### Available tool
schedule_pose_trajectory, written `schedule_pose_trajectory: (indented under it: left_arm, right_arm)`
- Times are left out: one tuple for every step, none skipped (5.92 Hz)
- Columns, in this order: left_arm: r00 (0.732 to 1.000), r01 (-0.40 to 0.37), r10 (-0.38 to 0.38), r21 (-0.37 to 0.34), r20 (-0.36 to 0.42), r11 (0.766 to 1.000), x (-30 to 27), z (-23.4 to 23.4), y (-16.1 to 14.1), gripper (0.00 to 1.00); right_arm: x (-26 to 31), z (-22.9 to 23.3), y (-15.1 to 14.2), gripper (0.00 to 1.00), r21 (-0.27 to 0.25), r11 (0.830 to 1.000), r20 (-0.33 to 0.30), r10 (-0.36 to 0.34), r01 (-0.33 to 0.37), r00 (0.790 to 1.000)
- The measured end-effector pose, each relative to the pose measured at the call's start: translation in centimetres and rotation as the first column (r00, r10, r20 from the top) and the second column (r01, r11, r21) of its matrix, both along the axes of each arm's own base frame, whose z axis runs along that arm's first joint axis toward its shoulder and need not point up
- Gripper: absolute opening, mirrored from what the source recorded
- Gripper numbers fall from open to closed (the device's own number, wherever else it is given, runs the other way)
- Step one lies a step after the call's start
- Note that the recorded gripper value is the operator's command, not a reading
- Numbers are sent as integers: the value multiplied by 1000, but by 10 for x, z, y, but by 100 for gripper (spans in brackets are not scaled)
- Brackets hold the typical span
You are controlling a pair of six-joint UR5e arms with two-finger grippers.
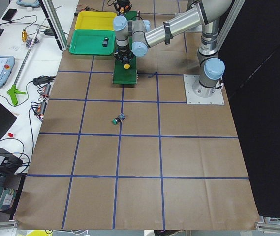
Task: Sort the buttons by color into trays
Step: 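Place yellow-cap button in yellow tray while left puts button on belt, then grasp green-cap button with left while right reaches to belt button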
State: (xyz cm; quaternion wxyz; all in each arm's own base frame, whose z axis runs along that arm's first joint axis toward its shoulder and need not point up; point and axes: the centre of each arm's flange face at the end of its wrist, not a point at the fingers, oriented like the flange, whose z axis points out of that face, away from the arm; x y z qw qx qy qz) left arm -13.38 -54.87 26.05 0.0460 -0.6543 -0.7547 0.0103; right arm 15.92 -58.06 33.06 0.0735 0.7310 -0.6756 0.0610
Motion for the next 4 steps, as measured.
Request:
schedule_pose_trajectory:
  left_arm:
    - [1000,6,-6,-3,2,1000,-2,1,-2,98]
    - [1000,3,-3,-8,8,1000,3,7,-2,98]
    - [1000,-18,18,-8,11,1000,24,18,-4,97]
    - [1000,-22,22,0,11,1000,65,28,-8,97]
  right_arm:
    - [-19,0,-31,10,-14,1000,-3,19,-19,1000]
    - [-39,-14,-66,10,-14,999,4,39,-39,999]
    - [-56,-37,-99,24,-6,999,16,53,-53,998]
    - [-70,-70,-125,71,12,998,36,67,-67,997]
